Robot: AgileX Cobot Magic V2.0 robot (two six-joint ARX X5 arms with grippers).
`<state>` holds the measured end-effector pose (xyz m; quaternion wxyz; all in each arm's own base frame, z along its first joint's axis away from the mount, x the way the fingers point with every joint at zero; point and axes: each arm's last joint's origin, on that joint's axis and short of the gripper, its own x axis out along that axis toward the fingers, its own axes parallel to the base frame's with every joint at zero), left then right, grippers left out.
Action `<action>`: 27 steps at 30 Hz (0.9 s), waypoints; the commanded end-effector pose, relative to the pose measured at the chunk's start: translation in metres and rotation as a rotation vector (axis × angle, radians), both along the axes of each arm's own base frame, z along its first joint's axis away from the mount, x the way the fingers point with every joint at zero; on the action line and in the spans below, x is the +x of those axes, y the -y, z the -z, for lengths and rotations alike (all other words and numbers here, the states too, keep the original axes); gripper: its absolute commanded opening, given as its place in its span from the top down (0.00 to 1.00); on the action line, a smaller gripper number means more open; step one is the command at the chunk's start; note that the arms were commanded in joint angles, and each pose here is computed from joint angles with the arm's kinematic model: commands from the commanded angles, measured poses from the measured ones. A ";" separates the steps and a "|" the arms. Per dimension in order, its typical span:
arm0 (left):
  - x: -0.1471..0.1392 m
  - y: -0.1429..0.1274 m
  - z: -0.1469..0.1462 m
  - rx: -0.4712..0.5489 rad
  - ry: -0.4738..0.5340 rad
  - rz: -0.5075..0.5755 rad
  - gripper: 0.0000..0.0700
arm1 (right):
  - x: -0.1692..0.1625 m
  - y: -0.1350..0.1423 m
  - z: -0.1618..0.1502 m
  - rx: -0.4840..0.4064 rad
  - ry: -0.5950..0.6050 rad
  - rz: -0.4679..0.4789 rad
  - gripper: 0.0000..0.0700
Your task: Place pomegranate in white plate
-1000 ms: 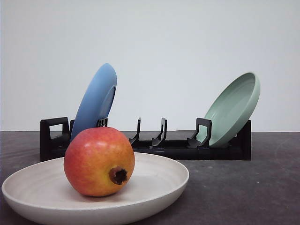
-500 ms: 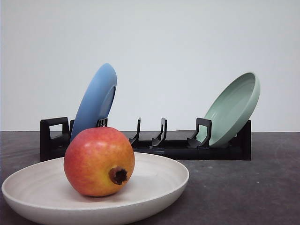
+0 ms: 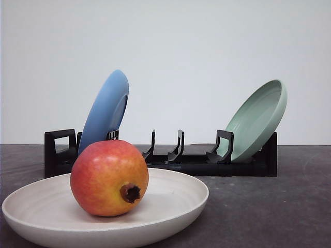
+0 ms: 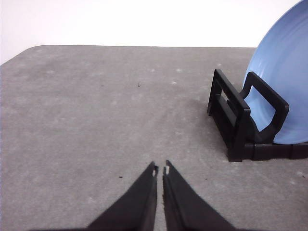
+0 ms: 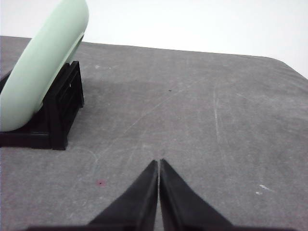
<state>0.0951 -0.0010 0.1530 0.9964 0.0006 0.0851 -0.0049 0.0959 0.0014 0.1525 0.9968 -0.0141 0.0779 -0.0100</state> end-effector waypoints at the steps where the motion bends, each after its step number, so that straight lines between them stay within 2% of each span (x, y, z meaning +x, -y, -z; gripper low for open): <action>1: 0.000 0.000 0.004 0.008 -0.009 0.003 1.00 | 0.000 0.000 0.000 0.011 0.007 0.004 1.00; 27: 0.000 0.000 0.004 0.008 -0.009 0.003 1.00 | 0.000 0.000 0.000 0.011 0.007 0.004 1.00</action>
